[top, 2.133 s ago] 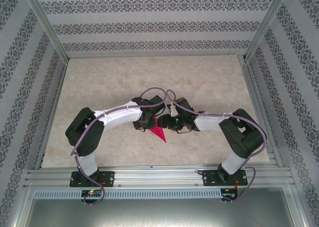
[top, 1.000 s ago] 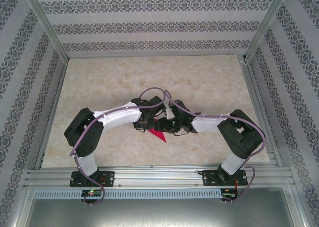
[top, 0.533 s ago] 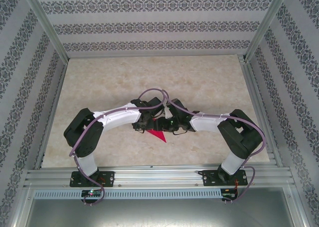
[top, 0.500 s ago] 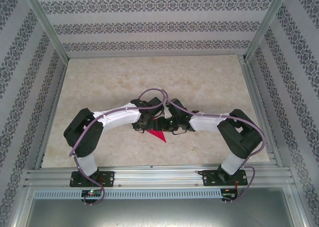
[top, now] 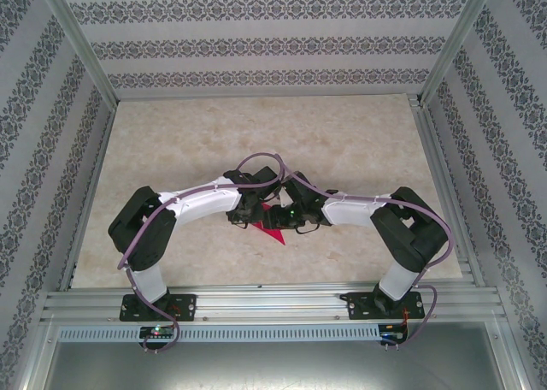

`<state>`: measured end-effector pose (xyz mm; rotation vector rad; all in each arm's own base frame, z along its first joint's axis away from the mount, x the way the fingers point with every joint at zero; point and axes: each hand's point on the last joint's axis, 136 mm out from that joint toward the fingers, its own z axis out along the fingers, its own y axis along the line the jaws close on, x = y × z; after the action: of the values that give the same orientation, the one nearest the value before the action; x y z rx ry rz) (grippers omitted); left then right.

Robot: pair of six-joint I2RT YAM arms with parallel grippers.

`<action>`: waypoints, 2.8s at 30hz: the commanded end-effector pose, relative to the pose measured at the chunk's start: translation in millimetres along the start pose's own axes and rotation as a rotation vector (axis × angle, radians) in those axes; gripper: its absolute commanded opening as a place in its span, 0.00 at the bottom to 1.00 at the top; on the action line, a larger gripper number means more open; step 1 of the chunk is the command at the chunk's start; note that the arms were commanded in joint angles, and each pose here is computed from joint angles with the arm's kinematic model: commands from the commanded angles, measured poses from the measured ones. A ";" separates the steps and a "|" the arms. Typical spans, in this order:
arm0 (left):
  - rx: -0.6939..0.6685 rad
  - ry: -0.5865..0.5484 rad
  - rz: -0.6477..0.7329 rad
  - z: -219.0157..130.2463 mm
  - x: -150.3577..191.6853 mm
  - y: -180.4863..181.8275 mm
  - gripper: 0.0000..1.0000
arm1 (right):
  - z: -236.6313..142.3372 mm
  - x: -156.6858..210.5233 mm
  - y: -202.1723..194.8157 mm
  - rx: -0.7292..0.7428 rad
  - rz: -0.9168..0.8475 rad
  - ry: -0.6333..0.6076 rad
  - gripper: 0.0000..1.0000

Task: Fold a paper plane with a square sheet of paper (pick it up from the middle)
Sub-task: Move a paper plane to the center of the table.

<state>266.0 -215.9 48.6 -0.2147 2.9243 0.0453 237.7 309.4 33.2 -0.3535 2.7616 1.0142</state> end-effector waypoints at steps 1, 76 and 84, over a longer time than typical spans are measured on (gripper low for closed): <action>0.012 -0.036 -0.025 -6.6 -9.3 2.4 0.28 | 6.5 4.3 -2.2 0.032 -0.030 0.027 0.40; 0.217 -0.309 -0.406 -62.5 -18.2 117.4 0.42 | 35.2 -53.4 -75.4 0.711 0.169 0.031 0.41; 0.216 -0.339 -0.354 -71.2 -26.2 115.3 0.45 | -14.2 -95.7 -23.2 0.627 0.094 -0.112 0.49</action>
<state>247.4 -99.5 109.7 -0.6665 2.5291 -0.2434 329.7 298.8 19.0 -0.0604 2.8751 0.0985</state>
